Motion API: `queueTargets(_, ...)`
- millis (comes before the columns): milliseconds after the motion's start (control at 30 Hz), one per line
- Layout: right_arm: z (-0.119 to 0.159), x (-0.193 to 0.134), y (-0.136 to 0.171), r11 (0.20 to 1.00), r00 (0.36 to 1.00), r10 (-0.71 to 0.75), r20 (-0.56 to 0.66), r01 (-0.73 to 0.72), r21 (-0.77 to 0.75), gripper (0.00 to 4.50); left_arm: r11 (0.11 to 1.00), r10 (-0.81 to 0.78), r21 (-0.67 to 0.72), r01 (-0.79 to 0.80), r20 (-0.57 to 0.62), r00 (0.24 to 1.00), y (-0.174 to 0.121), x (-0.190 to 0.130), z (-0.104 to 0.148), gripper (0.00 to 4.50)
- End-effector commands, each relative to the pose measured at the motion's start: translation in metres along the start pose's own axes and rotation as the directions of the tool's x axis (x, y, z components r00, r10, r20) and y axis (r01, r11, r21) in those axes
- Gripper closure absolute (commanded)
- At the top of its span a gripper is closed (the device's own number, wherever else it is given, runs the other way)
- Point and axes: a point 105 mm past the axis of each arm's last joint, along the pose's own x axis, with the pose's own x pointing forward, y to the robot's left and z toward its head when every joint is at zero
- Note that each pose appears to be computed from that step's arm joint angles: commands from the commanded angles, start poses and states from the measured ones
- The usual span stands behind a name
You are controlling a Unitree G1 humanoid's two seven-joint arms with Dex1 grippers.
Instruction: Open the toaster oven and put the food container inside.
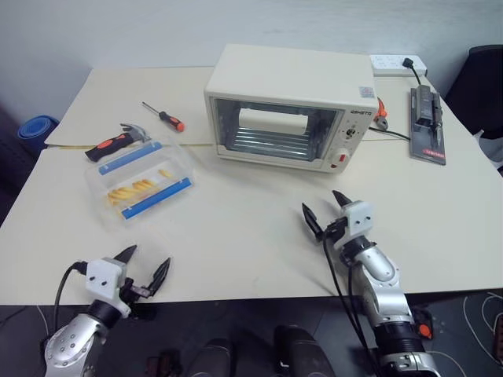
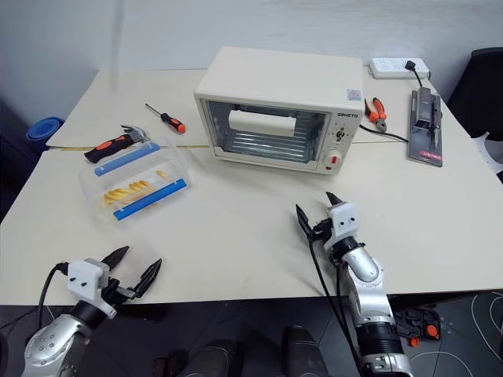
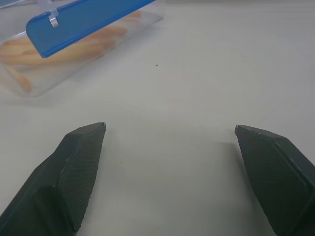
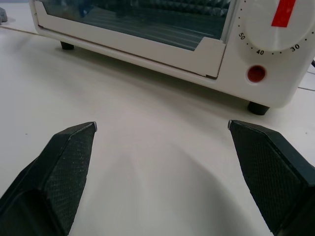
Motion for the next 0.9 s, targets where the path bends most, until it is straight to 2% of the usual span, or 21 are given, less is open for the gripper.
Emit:
queueTargets(33,0.008,0.003,0.002,0.999,0.999,0.031,0.034,-0.031,-0.008,0.02,0.998,-0.057,0.019,0.056,0.060,0.997,-0.005,0.003,0.019,0.00)
queueTargets(133,0.028,0.001,0.012,0.990,0.986,0.144,0.078,-0.144,-0.008,0.02,0.991,-0.116,-0.056,0.122,0.105,0.988,-0.005,0.006,0.034,0.00)
queueTargets(200,0.058,-0.001,0.030,0.946,0.940,0.319,0.120,-0.323,0.014,0.02,0.965,-0.226,-0.088,0.246,0.191,0.955,-0.005,0.005,0.058,0.00)
queueTargets(267,0.084,0.002,0.036,0.912,0.906,0.401,0.137,-0.408,0.034,0.02,0.946,-0.294,-0.073,0.316,0.219,0.930,0.004,0.004,0.077,0.00)
queueTargets(433,0.117,0.028,0.027,0.892,0.892,0.440,0.108,-0.447,0.059,0.02,0.900,-0.408,-0.065,0.431,0.222,0.886,0.021,0.009,0.113,0.00)
queueTargets(600,0.125,0.055,0.019,0.900,0.902,0.427,0.065,-0.431,0.062,0.02,0.874,-0.462,-0.035,0.484,0.249,0.851,0.025,0.023,0.138,0.00)
queueTargets(733,0.130,0.067,0.020,0.894,0.895,0.439,0.082,-0.444,0.064,0.02,0.857,-0.487,-0.034,0.514,0.268,0.831,0.017,0.031,0.146,0.00)
queueTargets(900,0.138,0.076,0.024,0.893,0.891,0.436,0.130,-0.446,0.058,0.02,0.859,-0.483,-0.035,0.510,0.271,0.833,0.011,0.032,0.144,0.00)
